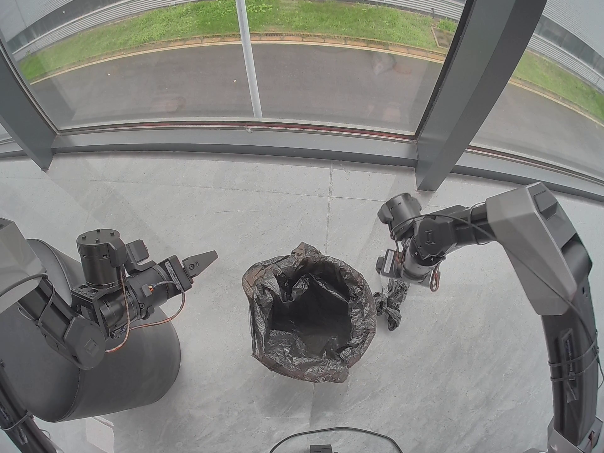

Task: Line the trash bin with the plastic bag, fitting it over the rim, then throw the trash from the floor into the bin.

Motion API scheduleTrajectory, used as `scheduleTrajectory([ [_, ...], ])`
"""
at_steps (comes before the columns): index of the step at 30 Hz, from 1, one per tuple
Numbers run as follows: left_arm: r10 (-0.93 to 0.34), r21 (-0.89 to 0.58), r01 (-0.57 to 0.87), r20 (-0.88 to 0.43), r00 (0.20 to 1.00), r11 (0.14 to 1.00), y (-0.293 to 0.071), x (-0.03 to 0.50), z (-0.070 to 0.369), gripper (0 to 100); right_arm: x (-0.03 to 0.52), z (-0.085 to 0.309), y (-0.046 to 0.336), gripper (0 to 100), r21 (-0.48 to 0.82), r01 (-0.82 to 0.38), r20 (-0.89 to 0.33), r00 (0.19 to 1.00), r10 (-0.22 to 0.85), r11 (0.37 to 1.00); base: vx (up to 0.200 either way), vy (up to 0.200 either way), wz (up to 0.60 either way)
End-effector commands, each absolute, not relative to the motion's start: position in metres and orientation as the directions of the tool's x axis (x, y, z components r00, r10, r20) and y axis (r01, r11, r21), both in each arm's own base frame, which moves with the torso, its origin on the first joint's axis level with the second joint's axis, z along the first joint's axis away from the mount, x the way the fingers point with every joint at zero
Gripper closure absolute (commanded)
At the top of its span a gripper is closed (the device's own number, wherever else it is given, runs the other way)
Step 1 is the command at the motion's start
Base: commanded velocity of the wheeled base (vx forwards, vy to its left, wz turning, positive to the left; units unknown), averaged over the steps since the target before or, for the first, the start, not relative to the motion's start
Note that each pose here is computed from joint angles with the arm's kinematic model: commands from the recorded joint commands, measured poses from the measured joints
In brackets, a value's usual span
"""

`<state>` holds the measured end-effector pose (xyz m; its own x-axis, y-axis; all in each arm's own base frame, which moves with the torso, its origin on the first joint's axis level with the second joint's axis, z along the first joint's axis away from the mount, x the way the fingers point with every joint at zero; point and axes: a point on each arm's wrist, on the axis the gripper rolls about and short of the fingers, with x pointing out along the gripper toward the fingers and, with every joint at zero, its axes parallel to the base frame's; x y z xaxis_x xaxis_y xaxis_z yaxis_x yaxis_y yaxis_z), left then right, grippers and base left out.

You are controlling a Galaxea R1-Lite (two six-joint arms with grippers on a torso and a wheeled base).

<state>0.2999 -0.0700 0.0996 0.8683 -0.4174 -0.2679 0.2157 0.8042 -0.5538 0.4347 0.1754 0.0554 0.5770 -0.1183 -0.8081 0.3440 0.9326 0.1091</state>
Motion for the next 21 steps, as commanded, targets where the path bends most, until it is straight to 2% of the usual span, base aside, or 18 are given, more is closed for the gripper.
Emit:
scheduleTrajectory([
  [1, -0.406, -0.551, 0.196, -0.29, 0.867, 0.811, -0.069, 0.304, 0.088, 0, 0.45, -0.043, 0.168, 0, -0.096, 0.46, -0.897, 0.344, -0.277, 0.882, 0.0, 0.0, 0.0],
  [10, -0.406, -0.552, 0.189, -0.303, 0.862, 0.812, -0.069, 0.306, 0.083, 0, 0.453, -0.075, 0.142, 0, -0.149, 0.461, -0.922, 0.256, -0.291, 0.875, 0.0, 0.0, 0.0],
  [16, -0.407, -0.554, 0.184, -0.312, 0.859, 0.812, -0.069, 0.306, 0.08, 0, 0.453, -0.069, 0.144, 0, -0.125, 0.369, -0.943, 0.245, -0.226, 0.921, 0.0, 0.0, 0.0],
  [18, -0.408, -0.554, 0.182, -0.317, 0.856, 0.812, -0.07, 0.307, 0.078, 0, 0.449, -0.068, 0.143, 0, -0.134, 0.28, -0.963, 0.19, -0.191, 0.951, 0.0, 0.0, 0.0],
  [21, -0.409, -0.554, 0.182, -0.32, 0.854, 0.812, -0.071, 0.307, 0.077, 0, 0.444, -0.072, 0.143, 0, -0.136, 0.233, -0.975, 0.142, -0.173, 0.963, 0.0, 0.0, 0.0],
])
